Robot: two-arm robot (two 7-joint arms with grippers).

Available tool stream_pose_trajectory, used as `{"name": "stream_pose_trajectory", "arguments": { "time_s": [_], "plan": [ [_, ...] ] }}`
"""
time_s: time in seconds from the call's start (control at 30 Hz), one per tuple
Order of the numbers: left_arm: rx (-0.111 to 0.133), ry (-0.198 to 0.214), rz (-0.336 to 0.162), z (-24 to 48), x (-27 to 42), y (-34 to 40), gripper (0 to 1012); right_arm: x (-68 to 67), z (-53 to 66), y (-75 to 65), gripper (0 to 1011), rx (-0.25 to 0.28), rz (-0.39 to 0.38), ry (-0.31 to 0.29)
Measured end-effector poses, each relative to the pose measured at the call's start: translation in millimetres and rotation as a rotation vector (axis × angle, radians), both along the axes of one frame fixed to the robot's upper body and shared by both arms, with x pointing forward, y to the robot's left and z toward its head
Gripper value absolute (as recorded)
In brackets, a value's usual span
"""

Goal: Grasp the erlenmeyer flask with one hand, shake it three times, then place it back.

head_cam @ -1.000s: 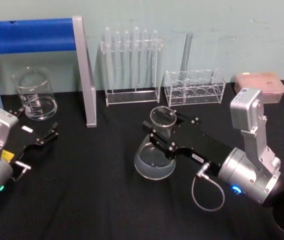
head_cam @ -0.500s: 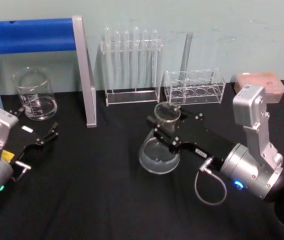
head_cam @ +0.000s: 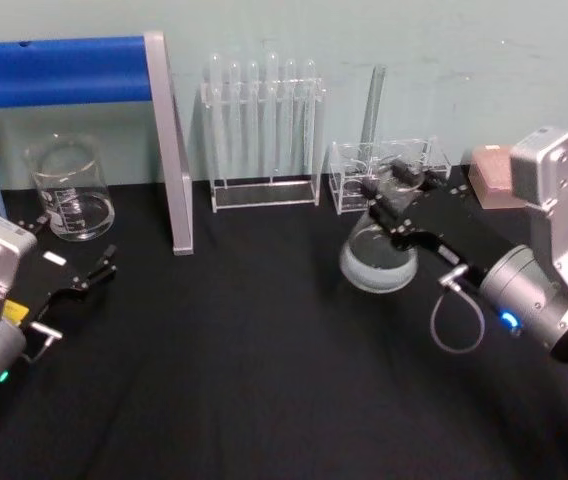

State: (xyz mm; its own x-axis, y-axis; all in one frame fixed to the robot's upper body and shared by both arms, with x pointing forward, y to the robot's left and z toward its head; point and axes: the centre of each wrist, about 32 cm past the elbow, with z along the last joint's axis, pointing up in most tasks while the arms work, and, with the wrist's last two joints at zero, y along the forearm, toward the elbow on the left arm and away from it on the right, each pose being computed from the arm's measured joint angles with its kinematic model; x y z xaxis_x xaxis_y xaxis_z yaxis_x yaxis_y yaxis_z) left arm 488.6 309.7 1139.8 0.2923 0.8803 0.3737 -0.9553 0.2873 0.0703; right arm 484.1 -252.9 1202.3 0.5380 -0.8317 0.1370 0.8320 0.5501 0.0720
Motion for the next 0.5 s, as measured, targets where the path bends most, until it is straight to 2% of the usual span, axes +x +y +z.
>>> {"name": "stream_pose_trajectory", "arguments": {
  "time_s": [0.17, 0.5],
  "plan": [
    [0.0, 0.0, 0.0, 0.0, 0.0, 0.0, 1001, 8.1, 0.5, -12.2, 449, -0.002, -0.076, -0.008],
    [0.0, 0.0, 0.0, 0.0, 0.0, 0.0, 1001, 14.9, 0.7, -26.0, 449, -0.002, -0.162, -0.016]
  ]
}}
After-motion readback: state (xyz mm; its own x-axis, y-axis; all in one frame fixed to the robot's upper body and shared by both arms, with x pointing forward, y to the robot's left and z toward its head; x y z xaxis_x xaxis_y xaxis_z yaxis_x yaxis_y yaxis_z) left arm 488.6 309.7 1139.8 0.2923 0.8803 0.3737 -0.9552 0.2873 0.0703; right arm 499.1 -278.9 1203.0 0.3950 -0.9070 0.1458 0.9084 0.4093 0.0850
